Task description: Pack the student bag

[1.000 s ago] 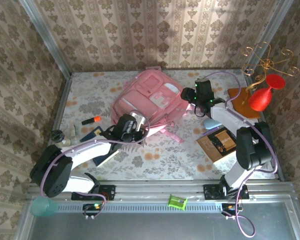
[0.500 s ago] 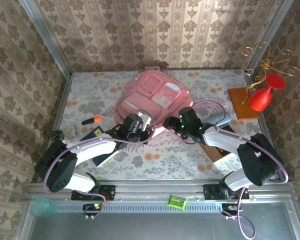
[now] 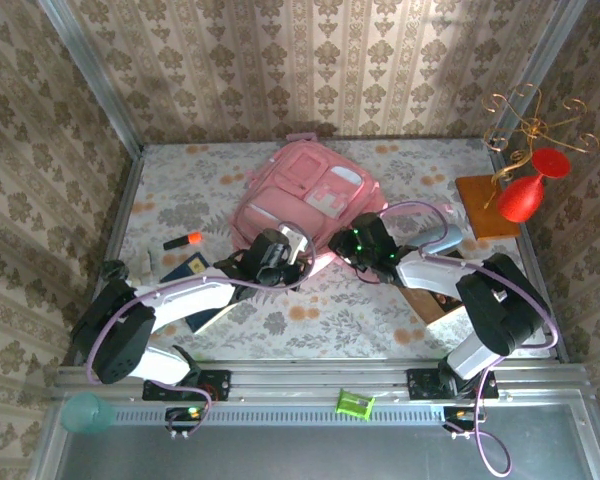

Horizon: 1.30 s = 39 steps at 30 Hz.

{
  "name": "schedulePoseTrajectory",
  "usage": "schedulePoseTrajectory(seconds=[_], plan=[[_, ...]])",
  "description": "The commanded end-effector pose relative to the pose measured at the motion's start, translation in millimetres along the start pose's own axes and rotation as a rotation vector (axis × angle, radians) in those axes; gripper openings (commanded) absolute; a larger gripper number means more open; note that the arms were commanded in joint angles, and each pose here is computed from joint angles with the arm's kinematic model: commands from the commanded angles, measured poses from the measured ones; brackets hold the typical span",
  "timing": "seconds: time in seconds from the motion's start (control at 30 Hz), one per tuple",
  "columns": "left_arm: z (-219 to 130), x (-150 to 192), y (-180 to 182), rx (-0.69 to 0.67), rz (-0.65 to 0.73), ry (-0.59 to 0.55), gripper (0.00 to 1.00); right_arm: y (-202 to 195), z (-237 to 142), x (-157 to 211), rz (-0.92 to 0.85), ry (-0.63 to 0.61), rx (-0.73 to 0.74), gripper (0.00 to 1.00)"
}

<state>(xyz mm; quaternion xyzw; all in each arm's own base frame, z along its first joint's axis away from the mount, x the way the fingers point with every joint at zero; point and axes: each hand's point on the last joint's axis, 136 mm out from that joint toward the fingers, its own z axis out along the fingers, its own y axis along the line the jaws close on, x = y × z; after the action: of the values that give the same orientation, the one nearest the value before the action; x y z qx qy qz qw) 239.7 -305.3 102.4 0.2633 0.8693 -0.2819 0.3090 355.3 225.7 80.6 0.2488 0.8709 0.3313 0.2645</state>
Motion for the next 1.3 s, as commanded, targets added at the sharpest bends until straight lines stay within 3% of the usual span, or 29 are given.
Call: schedulePoseTrajectory(seconds=[0.0, 0.07, 0.33, 0.47, 0.5, 0.63, 0.73, 1.0, 1.1, 1.27], plan=[[-14.9, -12.9, -6.7, 0.006, 0.061, -0.022, 0.0, -7.0, -6.7, -34.9, 0.013, -0.112, 0.006, 0.07], [-18.1, 0.2, 7.6, -0.051, 0.07, 0.025, 0.0, -5.0, -13.5, -49.0, -0.004, -0.121, -0.001, 0.0], [-38.9, 23.1, 48.9, -0.17, 0.067, 0.084, 0.0, 6.2, -28.6, -84.8, -0.144, -0.079, 0.001, 0.0], [-37.9, 19.2, 45.8, -0.143, 0.062, 0.067, 0.0, 6.1, -23.1, -88.6, -0.174, -0.015, 0.005, 0.0], [-36.3, 15.4, 38.4, -0.115, 0.061, 0.052, 0.0, 6.8, -22.1, -87.3, -0.179, -0.002, -0.001, 0.04], [-29.0, -3.0, 9.1, -0.007, 0.037, -0.004, 0.0, 11.3, -34.3, -74.2, -0.156, 0.034, -0.044, 0.48], [-22.9, -11.8, -5.4, 0.028, 0.035, -0.02, 0.0, 16.1, -50.1, -53.6, -0.111, 0.042, -0.086, 0.63], [-12.9, -16.7, -27.1, 0.069, 0.042, -0.028, 0.0, 30.2, -50.9, 12.4, -0.032, 0.101, -0.112, 0.69], [-11.6, -16.7, -28.1, 0.06, 0.045, -0.026, 0.0, 25.1, -55.8, 21.0, -0.03, 0.09, -0.085, 0.69], [-10.6, -17.4, -27.1, 0.052, 0.042, -0.046, 0.0, 12.4, -83.7, 15.6, -0.192, -0.008, 0.046, 0.66]])
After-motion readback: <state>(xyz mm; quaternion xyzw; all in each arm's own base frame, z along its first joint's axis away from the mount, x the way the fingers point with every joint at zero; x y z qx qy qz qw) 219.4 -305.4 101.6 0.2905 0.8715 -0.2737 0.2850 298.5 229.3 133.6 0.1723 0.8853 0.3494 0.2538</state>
